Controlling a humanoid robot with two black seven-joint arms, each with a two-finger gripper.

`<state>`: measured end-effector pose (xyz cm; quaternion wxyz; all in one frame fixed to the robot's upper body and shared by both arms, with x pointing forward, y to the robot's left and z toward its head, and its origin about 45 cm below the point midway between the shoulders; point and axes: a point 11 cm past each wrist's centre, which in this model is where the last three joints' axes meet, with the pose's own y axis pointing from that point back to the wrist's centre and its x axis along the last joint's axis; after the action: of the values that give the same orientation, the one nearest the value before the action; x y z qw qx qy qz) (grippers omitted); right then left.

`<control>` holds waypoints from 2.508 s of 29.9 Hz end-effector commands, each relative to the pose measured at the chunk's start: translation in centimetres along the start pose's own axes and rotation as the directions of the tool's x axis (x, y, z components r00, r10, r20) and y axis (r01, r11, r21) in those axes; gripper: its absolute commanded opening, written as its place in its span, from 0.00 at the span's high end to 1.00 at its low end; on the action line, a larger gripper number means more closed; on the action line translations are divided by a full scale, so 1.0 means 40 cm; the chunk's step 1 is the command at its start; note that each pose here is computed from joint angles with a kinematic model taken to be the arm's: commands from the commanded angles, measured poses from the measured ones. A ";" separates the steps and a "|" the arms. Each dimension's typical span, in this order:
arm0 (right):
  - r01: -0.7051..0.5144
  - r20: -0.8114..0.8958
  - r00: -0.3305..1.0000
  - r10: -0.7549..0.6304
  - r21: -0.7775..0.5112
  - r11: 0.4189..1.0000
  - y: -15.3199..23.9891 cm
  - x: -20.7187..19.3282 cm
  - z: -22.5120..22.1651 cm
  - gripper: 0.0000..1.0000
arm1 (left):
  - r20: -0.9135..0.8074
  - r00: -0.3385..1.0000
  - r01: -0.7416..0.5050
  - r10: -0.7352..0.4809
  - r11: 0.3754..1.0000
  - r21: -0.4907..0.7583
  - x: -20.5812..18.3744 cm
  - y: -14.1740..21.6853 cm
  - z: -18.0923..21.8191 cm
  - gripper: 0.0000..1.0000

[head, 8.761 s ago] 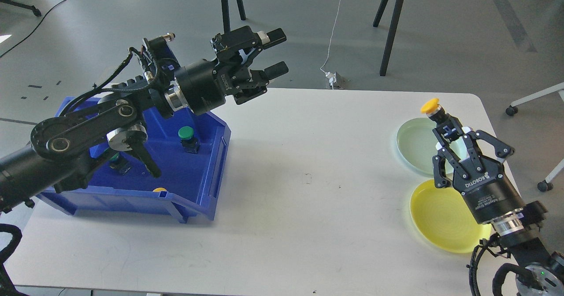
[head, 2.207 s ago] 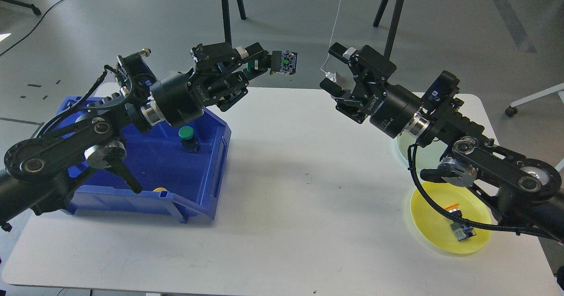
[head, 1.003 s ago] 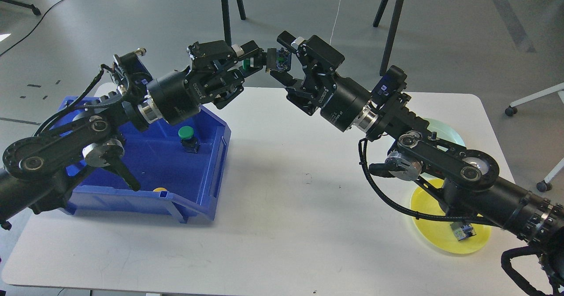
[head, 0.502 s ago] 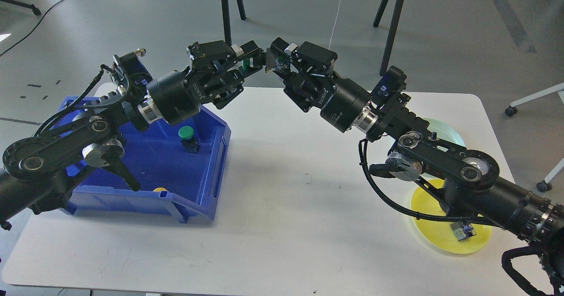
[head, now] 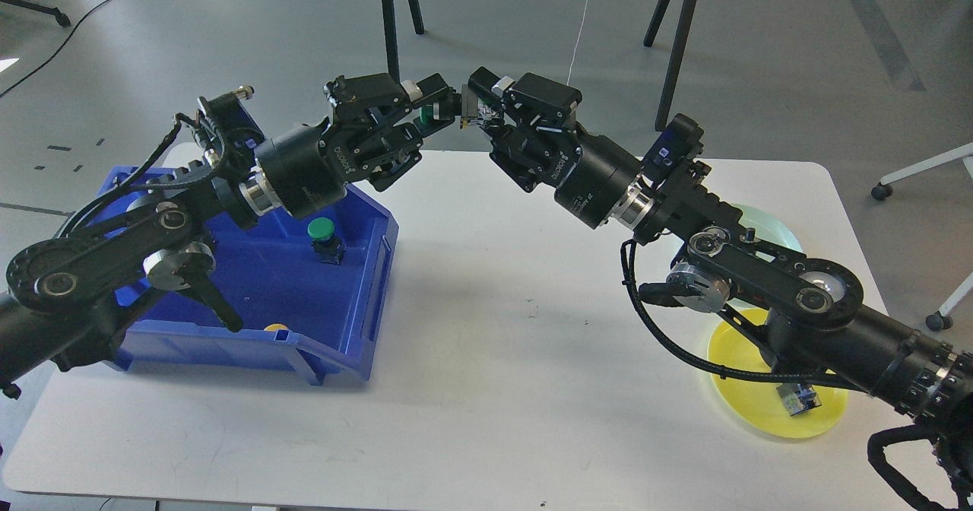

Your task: Pass button and place on color plate

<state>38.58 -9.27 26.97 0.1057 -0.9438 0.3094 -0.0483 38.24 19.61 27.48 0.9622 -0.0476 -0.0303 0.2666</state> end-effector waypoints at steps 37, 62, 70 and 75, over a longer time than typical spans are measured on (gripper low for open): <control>-0.875 -0.730 0.463 0.502 -0.288 0.389 0.757 0.435 0.189 0.87 | -0.003 1.000 -0.007 0.007 1.000 -0.008 0.004 0.001 0.004 0.20; -0.867 -0.761 0.492 0.424 -0.380 0.324 0.714 0.406 0.319 0.36 | -0.007 1.000 -0.009 0.009 1.000 -0.006 0.002 0.004 0.000 0.19; -0.830 -0.588 0.557 0.587 -0.373 0.414 0.583 0.416 0.242 0.19 | -0.026 0.999 -0.030 0.030 0.999 -0.018 0.014 0.008 0.005 0.14; -0.711 -0.179 0.693 0.698 -0.325 0.623 0.461 0.453 0.086 0.18 | 0.010 0.984 -0.179 0.179 0.984 -0.011 0.133 0.072 0.026 0.13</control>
<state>41.65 -35.59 15.80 -0.1801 -0.6964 0.6945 -0.0176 39.70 22.09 27.56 0.9492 -0.0513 -0.0234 0.3095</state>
